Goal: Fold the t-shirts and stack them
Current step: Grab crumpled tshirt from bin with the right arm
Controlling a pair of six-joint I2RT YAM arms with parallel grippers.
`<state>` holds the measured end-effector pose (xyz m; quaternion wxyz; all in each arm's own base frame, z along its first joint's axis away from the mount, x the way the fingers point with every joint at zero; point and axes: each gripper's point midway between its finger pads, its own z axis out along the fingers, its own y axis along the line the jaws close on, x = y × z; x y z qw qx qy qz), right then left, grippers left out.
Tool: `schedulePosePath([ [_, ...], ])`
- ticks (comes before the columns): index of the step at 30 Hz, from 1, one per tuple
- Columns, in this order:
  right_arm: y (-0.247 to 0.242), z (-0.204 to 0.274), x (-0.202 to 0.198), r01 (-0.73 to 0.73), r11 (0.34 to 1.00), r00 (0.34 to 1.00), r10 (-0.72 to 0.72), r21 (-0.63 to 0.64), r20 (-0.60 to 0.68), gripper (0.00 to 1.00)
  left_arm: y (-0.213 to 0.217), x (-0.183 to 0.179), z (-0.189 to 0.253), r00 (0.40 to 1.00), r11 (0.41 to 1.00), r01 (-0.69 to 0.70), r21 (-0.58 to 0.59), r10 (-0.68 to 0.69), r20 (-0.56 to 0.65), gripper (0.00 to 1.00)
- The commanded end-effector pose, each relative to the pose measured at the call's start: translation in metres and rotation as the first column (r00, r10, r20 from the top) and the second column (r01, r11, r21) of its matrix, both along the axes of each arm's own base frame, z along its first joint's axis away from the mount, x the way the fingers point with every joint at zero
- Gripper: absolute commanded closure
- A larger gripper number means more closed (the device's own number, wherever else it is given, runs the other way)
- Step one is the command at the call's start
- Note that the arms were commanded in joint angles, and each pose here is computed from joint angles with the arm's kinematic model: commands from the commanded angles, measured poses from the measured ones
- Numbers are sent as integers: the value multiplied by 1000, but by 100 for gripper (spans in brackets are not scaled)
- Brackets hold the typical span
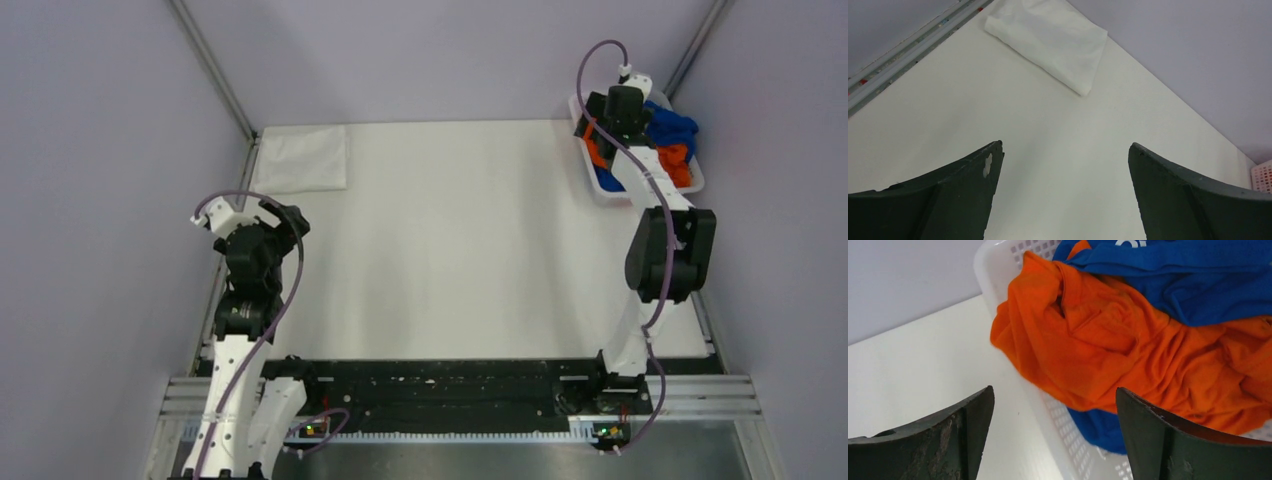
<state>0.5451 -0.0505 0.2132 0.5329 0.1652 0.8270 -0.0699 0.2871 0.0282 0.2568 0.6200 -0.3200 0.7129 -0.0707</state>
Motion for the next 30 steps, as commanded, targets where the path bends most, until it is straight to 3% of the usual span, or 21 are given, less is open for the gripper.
schedulePosePath([
  [1,-30,5,41,45,998,998,-44,-33,35,12,-1,6,14,997,1000,19,23,-21,69,1],
  [6,-36,-22,77,1,998,998,-5,61,68,16,-21,11,17,981,990,137,39,-141,133,1],
  [11,-28,-34,94,-64,994,995,56,87,88,20,-24,11,17,976,988,150,42,-155,150,1],
  [13,-26,-39,97,-73,992,994,63,102,94,38,-26,11,21,973,985,164,43,-169,159,1],
  [16,-29,-35,95,-37,990,994,23,133,110,80,-26,9,25,973,986,162,47,-167,162,1],
  [19,-26,-4,89,-51,989,985,26,142,171,100,-23,6,25,975,988,148,43,-153,162,1],
  [24,-32,72,61,-23,995,962,-5,98,274,100,-29,4,25,969,984,176,26,-178,168,1],
  [30,-21,184,1,-67,997,878,37,46,476,100,-33,-2,26,967,982,191,6,-189,173,1],
])
